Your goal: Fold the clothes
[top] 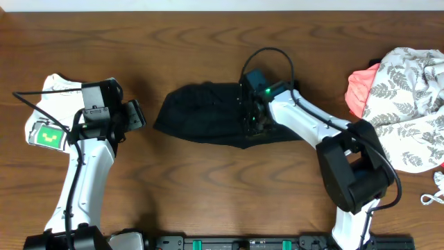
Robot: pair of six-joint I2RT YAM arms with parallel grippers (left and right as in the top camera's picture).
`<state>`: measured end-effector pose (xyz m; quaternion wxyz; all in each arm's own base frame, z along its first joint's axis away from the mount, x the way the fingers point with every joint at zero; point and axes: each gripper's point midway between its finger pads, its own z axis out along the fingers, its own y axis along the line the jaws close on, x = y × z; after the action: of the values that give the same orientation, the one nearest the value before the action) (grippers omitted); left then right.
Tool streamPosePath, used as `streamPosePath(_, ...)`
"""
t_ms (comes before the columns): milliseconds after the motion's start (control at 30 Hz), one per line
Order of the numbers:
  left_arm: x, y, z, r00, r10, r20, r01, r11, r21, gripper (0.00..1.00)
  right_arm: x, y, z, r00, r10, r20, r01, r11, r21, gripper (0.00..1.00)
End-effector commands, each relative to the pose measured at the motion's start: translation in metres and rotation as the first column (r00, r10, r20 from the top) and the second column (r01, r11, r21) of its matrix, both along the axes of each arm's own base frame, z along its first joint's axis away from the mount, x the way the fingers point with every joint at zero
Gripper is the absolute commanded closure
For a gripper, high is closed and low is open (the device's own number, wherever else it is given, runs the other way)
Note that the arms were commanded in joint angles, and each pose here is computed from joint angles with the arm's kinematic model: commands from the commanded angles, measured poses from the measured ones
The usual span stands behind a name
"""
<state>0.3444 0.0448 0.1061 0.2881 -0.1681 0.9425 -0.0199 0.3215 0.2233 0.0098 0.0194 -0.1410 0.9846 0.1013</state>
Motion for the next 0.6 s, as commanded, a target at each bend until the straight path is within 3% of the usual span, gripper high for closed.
streamPosePath(0,0.000,0.001,-0.002,1.000,0.004,-0.008,-0.004,1.000,-0.002,0.33,0.007,0.004,0.015,1.000,-0.014,0.027,0.013,0.999,0.034,0.80)
streamPosePath(133,0.000,0.001,-0.002,1.000,0.004,-0.008,-0.004,1.000,-0.002,0.33,0.027,-0.009,0.050,0.990,-0.059,0.127,0.052,0.997,0.058,0.78)
streamPosePath(267,0.000,0.001,-0.002,1.000,0.004,-0.008,-0.004,1.000,-0.002,0.33,0.051,-0.042,0.089,0.956,-0.145,0.255,0.135,0.989,0.054,0.65)
streamPosePath(333,0.000,0.001,-0.002,1.000,0.004,-0.008,-0.004,1.000,-0.002,0.33,0.058,-0.058,0.097,0.942,-0.180,0.282,0.174,0.984,0.046,0.64)
streamPosePath(467,0.000,0.001,-0.002,1.000,0.005,-0.008,-0.005,1.000,-0.002,0.33,0.064,-0.079,0.086,0.939,-0.228,0.256,0.228,0.973,0.031,0.73)
streamPosePath(567,0.000,0.001,-0.002,1.000,0.004,-0.008,-0.004,1.000,-0.002,0.33,0.069,-0.091,0.073,0.939,-0.254,0.232,0.258,0.966,0.012,0.95)
